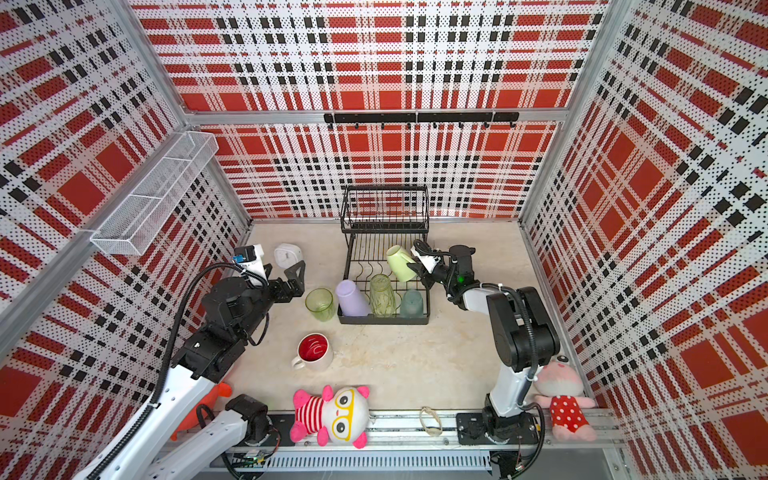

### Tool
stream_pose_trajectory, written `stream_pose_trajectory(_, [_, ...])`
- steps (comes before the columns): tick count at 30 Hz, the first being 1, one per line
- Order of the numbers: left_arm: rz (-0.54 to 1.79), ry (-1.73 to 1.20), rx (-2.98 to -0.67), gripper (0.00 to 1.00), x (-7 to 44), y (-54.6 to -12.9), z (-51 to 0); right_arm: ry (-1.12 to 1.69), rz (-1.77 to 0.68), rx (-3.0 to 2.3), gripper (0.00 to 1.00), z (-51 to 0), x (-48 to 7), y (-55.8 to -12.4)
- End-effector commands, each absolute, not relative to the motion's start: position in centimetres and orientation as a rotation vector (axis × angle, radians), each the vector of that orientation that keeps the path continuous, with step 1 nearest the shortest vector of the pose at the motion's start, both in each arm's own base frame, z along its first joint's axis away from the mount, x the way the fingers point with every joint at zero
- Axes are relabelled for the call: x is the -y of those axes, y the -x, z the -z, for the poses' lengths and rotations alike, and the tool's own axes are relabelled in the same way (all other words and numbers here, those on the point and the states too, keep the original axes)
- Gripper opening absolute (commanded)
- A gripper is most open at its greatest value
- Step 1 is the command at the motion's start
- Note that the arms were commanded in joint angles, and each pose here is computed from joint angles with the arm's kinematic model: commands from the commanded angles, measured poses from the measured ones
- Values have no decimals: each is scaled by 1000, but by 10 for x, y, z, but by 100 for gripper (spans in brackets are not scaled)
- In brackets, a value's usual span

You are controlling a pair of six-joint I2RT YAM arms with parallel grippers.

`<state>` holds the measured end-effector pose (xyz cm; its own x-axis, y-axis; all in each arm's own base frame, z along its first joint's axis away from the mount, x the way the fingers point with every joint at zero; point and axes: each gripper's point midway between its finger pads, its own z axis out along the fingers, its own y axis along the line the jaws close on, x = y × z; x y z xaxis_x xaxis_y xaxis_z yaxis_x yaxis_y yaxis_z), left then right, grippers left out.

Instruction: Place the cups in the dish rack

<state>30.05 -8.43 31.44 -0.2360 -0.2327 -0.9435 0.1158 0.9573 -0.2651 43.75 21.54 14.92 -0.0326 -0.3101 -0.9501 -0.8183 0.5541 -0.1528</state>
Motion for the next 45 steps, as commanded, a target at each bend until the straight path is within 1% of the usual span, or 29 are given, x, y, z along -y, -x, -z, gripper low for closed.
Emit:
stream_pose_trajectory(1, [319, 72, -1784, 98, 84, -302, -312, 988, -450, -1641, 0, -153, -212, -446])
stream_pose_trajectory(4, [298, 72, -1787, 98, 82, -302, -310, 885, -395, -1805, 0, -141, -205, -446])
stream_pose_trajectory(6, [287, 73, -1789, 98, 80, -302, -307, 848, -306, -1853, 0, -135, -207, -444])
stream_pose_trajectory(11, [301, 49, -1793, 98, 85, -306, -305, 705, -348, -1908, 0, -139, -205, -448])
stream_pose_trajectory(18, [292, 47, -1779, 98, 81, -302, -309, 730, -348, -1951, 0, -133, -199, -435])
stream_pose_trajectory(21, [292, 47, -1780, 98, 80, -300, -307, 774, -348, -1989, 8, -125, -198, -427])
stream_pose_trajectory(32, [306, 50, -1786, 98, 80, -297, -301, 774, -352, -2030, 13, -118, -194, -425])
stream_pose_trajectory(41, [316, 39, -1806, 98, 84, -300, -295, 758, -335, -2041, 21, -117, -189, -424])
stream_pose_trajectory(45, [310, 34, -1804, 98, 85, -303, -297, 773, -327, -2059, 21, -114, -185, -421])
